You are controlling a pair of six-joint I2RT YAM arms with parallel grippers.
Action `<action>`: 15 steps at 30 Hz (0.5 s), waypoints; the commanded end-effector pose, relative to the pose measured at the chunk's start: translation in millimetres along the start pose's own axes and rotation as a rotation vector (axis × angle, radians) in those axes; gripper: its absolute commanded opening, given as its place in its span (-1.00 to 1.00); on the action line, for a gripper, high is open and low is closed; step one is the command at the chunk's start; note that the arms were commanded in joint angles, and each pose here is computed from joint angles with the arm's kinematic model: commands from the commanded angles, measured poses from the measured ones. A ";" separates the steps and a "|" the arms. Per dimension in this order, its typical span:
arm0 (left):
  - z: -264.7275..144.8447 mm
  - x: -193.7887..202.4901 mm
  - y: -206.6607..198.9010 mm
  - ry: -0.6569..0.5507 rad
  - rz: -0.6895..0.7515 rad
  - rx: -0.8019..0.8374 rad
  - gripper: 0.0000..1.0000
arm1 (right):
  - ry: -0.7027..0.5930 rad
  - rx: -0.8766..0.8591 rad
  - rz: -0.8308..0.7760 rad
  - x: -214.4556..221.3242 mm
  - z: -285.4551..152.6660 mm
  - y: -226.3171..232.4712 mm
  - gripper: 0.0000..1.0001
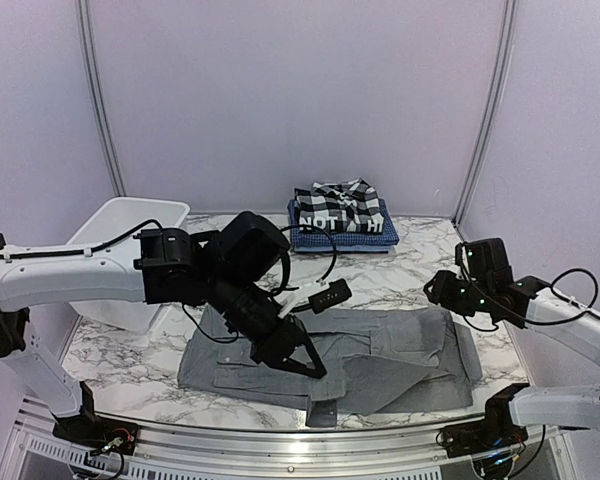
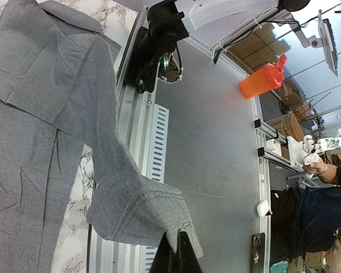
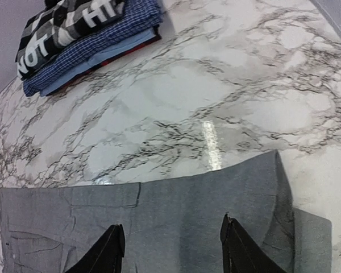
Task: Fold and stack the long sleeve shirts
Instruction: Fold the sleeve at the center of the board.
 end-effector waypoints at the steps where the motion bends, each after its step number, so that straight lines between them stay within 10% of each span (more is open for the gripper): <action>1: 5.5 5.3 1.0 0.044 0.018 0.014 -1.00 | 0.012 0.098 0.053 1.6 -1.1 -35.6 0.08; 15: 15.3 11.5 8.0 0.078 -0.003 0.024 -1.00 | 0.014 -0.005 0.202 -9.1 19.2 -65.3 -0.03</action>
Point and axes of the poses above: each gripper's point midway between its finger pads, its own z axis out along the fingers, its own y axis along the line the jaws close on, x = y × z, the point moved 9 cm from there along -z, back along the fingers, and after that the axes turned 12 degrees about z, right-handed, at the moved point
